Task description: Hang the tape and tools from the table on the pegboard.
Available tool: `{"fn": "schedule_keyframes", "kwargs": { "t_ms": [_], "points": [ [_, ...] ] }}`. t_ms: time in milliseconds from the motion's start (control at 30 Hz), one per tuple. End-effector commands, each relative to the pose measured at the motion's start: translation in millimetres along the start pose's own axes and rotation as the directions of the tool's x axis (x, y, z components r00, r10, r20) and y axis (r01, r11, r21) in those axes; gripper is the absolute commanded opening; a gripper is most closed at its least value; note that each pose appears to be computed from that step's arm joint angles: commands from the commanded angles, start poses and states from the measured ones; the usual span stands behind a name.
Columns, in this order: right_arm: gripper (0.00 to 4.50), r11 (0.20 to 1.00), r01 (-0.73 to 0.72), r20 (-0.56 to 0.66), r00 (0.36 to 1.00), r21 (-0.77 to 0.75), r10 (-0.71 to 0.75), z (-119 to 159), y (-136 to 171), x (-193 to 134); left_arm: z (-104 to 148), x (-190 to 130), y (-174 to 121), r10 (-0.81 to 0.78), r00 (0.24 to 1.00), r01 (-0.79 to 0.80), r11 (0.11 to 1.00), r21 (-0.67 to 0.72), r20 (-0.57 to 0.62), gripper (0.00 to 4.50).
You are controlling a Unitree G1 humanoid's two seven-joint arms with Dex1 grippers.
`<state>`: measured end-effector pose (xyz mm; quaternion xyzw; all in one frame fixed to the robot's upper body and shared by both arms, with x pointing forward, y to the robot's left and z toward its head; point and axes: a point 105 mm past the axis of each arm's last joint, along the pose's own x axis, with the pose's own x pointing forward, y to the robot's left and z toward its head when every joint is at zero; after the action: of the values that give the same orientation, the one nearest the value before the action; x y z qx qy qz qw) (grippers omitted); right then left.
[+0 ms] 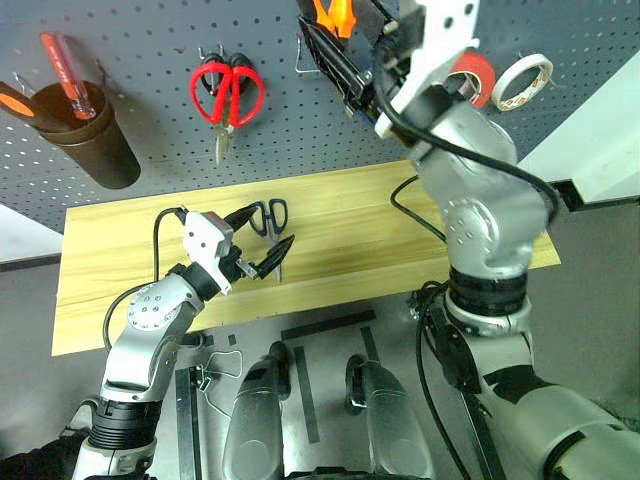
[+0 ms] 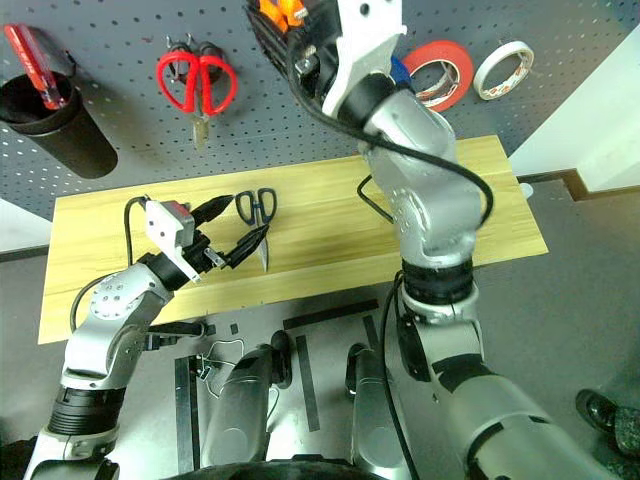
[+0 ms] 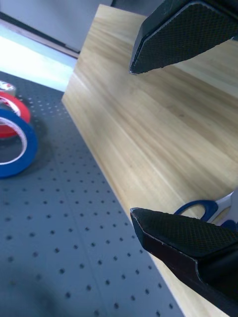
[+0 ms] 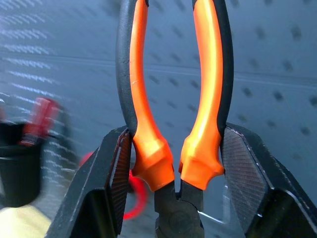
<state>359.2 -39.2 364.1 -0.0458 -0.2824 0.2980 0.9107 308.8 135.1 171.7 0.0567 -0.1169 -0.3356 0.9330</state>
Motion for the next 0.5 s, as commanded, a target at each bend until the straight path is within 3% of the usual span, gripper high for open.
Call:
{"fn": "schedule_keyframes", "kwargs": {
  "t_ms": [33,233,500],
  "points": [
    [2.34,0.990,0.138,0.115,0.985,-0.042,-0.132,28,-36,13,29,2,0,0.013,0.995,-0.017,0.999,0.044,0.098,4.50],
    [2.34,0.985,0.148,0.088,0.986,-0.086,-0.140,18,-49,40,45,9,2,0.033,0.988,-0.042,0.997,0.060,0.152,4.50],
    [2.34,0.989,0.095,0.088,0.992,-0.115,-0.085,38,-54,55,40,9,-1,0.040,0.988,-0.046,0.998,0.041,0.151,4.50]
  ]
}}
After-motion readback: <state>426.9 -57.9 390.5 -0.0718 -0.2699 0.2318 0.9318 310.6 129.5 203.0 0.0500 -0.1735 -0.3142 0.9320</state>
